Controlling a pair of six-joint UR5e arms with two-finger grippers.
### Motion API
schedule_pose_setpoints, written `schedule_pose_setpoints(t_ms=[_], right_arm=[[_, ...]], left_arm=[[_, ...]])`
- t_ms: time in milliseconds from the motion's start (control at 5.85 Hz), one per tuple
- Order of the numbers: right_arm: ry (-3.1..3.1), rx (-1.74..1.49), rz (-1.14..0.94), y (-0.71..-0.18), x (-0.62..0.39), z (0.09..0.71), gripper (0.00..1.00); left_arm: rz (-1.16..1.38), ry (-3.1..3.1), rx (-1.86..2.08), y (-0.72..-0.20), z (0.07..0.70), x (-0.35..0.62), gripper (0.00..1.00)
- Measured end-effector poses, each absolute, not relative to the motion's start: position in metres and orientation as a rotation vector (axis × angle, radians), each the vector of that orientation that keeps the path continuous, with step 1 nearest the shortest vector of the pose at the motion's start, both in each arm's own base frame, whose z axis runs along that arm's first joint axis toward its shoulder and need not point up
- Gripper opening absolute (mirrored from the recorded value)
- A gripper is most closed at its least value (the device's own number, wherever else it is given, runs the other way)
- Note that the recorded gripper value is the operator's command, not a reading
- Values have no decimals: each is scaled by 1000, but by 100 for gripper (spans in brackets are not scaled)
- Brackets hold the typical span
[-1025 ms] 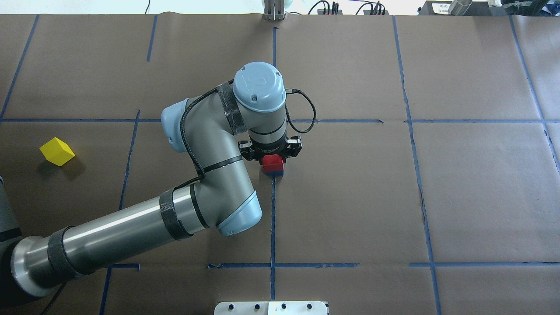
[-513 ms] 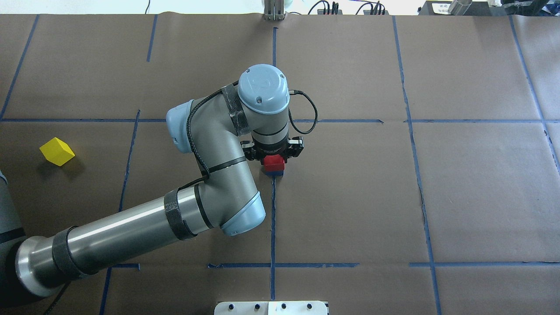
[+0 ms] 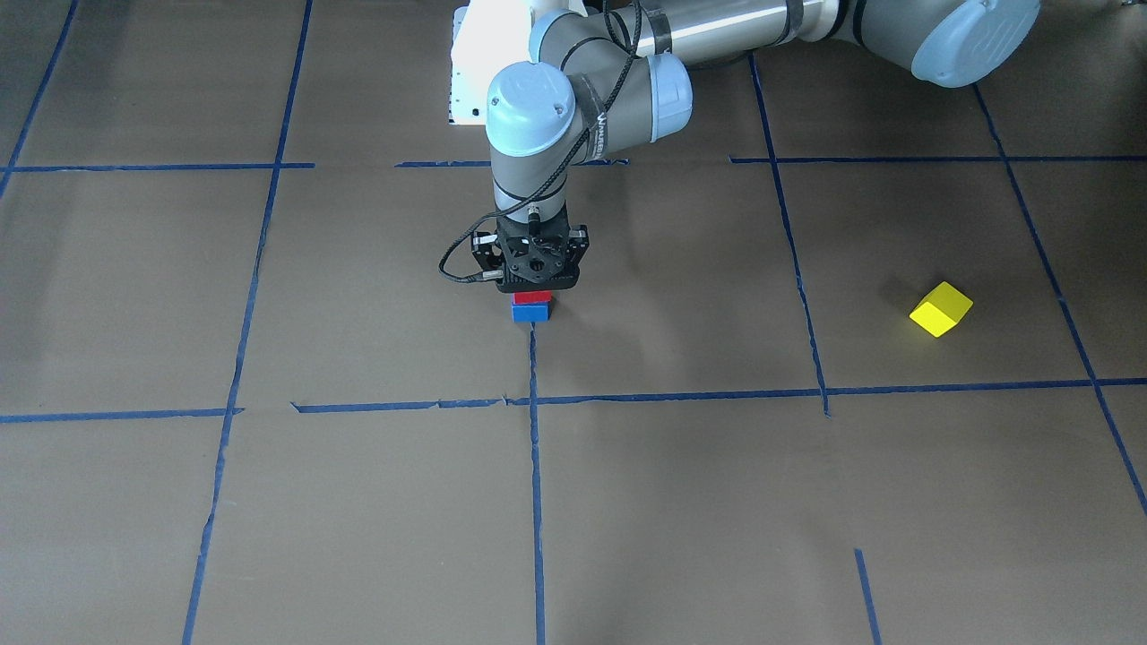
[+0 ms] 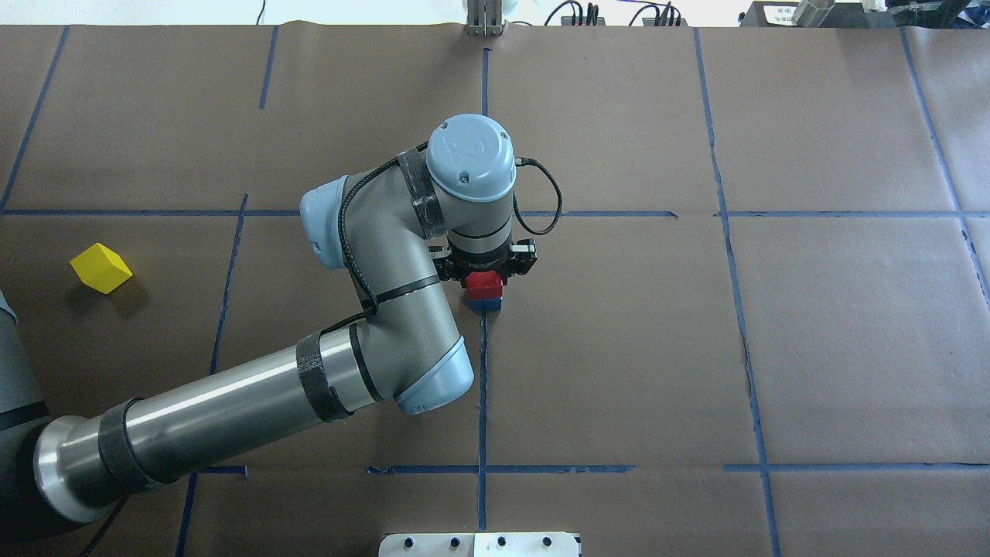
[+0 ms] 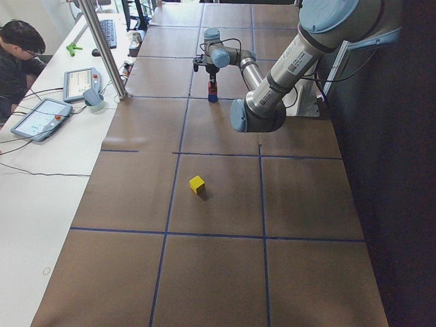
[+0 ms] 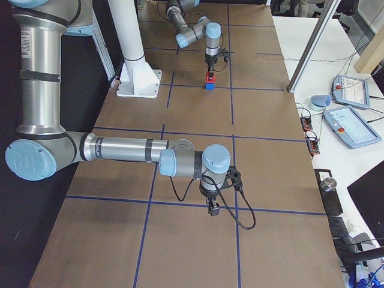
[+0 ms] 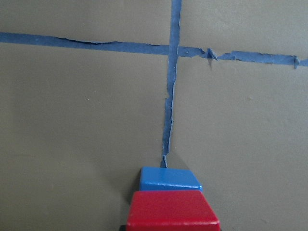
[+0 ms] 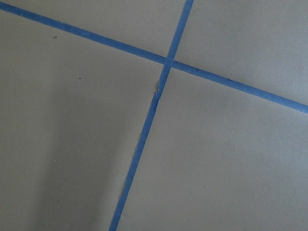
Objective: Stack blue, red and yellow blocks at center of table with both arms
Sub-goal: 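Carry the red cube with the left gripper onto the blue cube, then open the left gripper and withdraw it from the red cube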
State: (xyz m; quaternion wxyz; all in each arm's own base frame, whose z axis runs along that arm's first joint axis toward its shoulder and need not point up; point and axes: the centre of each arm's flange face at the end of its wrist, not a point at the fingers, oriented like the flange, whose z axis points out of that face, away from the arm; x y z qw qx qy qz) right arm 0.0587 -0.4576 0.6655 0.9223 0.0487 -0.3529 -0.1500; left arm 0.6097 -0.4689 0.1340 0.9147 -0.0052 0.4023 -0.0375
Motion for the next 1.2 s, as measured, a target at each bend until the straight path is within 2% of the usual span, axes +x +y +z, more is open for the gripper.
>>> schedule_pose_setpoints(t_ms=[171,513,684,1196], right_arm=[[-725,100,-308,-458,58,666,100],[-725,99,-307,-458,59,666,100],[-725,99,-307,-457,59,666,100],[-725,101,-308,-458,59,665,100]], left_arm=[[-75,830,-10,-469,136,612,44],[-71,840,-5,-469,136,614,96],[-68,841,-2,-469,136,614,100],[-64,880,42,-475,114,585,100]])
